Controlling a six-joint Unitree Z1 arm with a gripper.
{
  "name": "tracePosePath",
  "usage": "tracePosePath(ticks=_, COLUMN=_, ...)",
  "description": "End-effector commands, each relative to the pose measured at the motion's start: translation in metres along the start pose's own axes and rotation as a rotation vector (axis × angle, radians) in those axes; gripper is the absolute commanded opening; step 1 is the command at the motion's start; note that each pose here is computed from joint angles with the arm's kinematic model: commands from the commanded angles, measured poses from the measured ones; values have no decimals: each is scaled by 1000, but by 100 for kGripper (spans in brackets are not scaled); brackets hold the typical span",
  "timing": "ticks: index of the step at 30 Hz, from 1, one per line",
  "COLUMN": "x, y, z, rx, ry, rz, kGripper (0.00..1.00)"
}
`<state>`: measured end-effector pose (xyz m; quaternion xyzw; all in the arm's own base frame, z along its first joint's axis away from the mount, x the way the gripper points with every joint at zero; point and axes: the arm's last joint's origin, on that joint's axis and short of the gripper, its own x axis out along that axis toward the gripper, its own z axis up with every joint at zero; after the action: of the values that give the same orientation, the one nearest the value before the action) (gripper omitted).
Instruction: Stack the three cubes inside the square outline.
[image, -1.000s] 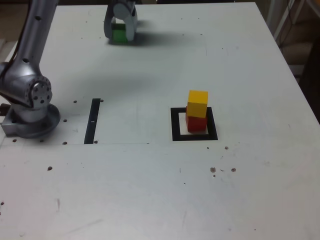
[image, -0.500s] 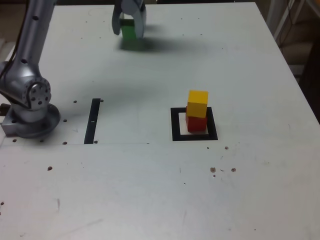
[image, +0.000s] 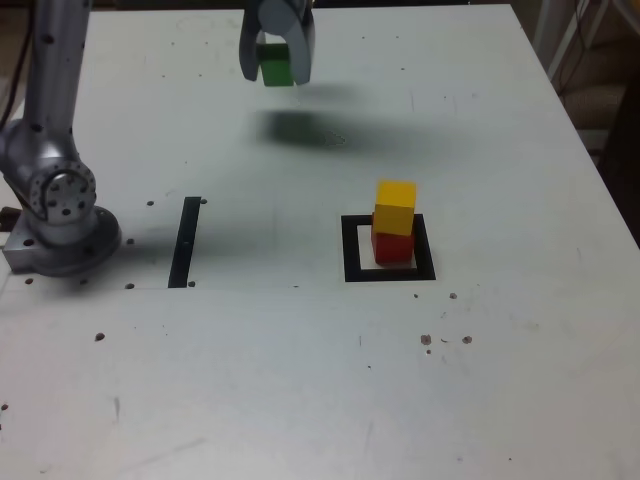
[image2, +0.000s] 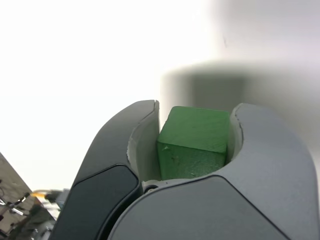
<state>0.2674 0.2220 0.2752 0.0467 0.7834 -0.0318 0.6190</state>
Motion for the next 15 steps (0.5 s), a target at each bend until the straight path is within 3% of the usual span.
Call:
tracePosePath(ticks=1, x=-7, y=-16, z=3, rx=2, ry=-8, rz=7, kGripper=39)
tracePosePath(ticks=15, x=-34, y=-109, z=42, rx=34, ry=-32, rz=7, kGripper=39)
